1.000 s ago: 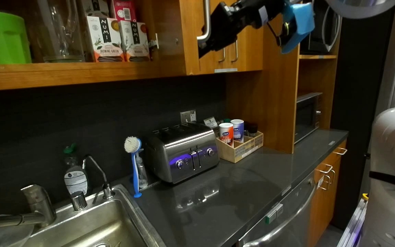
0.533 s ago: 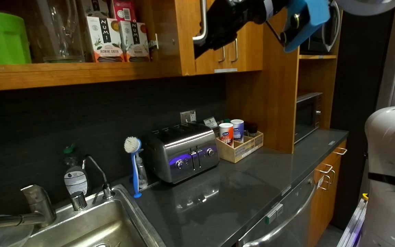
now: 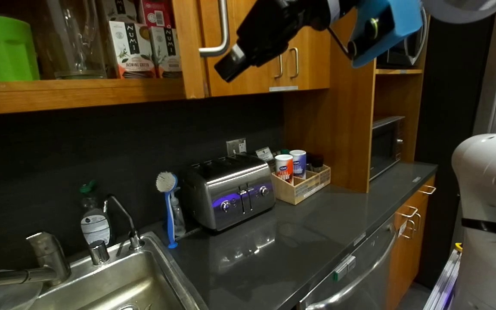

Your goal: Close the open upper cabinet door.

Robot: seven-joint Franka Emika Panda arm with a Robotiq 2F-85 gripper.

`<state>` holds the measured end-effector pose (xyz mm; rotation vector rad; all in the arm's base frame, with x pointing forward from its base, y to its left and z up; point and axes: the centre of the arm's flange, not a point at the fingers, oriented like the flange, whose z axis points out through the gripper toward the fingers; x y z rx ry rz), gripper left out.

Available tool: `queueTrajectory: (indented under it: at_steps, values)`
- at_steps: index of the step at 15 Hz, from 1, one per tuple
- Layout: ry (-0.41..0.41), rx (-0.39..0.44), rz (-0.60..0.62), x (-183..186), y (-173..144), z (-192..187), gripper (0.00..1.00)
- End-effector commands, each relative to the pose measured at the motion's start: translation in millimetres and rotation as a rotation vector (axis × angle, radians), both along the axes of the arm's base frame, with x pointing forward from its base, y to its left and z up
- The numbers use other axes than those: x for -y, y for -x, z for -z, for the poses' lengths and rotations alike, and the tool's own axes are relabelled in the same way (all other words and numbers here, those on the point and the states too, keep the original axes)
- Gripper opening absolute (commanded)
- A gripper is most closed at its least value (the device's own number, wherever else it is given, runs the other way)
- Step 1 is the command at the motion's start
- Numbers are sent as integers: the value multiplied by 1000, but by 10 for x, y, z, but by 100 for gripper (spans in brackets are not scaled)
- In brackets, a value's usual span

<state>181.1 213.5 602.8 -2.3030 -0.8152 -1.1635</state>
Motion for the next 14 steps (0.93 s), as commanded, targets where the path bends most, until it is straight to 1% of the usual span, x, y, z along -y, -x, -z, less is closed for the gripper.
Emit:
queueTrajectory:
  at_steps: [1, 4, 8, 10, 14]
  values:
    - [31, 12, -11, -333, -81, 36, 4]
    - [66, 46, -13, -490, -142, 109, 4]
    - [70, 104, 33, -678, -347, -75, 4]
    - [77, 123, 50, -715, -455, -133, 4]
    - [90, 133, 81, -729, -647, -186, 4]
